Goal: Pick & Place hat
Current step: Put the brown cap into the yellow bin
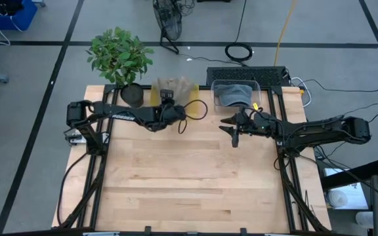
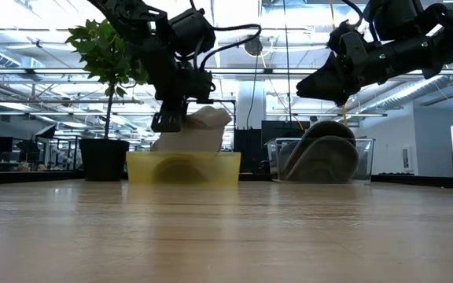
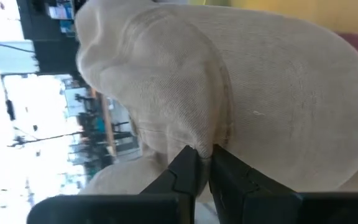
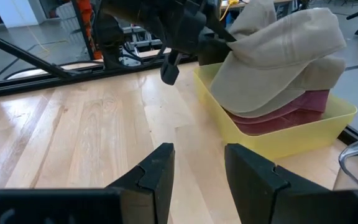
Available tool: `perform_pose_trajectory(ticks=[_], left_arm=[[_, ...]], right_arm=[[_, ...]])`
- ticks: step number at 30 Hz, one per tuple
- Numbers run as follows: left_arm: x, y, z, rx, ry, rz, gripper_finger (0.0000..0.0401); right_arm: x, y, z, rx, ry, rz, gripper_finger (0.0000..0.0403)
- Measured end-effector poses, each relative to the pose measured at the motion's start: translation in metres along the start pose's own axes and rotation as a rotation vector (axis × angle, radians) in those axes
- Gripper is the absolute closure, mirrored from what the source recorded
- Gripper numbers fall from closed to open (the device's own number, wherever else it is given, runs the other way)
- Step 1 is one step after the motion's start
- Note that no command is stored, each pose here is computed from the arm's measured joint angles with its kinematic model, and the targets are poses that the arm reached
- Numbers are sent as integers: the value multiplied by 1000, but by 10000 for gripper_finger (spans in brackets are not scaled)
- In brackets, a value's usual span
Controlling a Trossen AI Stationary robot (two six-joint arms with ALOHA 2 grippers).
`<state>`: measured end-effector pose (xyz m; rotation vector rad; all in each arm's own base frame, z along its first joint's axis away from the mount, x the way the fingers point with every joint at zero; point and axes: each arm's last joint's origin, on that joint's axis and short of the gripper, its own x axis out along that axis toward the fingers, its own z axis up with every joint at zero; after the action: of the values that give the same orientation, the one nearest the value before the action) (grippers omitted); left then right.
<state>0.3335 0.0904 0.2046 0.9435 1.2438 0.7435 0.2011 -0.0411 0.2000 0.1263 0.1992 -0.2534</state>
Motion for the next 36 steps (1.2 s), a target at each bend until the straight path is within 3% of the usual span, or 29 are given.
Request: perform_pose_trajectory(ticks=[8,19,24,31,34,36], left_arm=[[17,1,-16,-129,51,-123,346],[15,2,-11,-100,16,-106,203],[6,0,-3,-70,-29,-86,165],[-16,1,3,49,102,180,165],[-34,6,5,-37,60,210,178],[-48,9,4,-125,-22,160,189]], right_arm=[[0,0,0,7,2,0,275],[0,0,0,7,0,1,275],[0,0,0,7,1,0,275],[0,0,-1,5,13,-1,275],[0,0,-1,4,13,-1,275],[0,0,-1,3,13,-1,275]])
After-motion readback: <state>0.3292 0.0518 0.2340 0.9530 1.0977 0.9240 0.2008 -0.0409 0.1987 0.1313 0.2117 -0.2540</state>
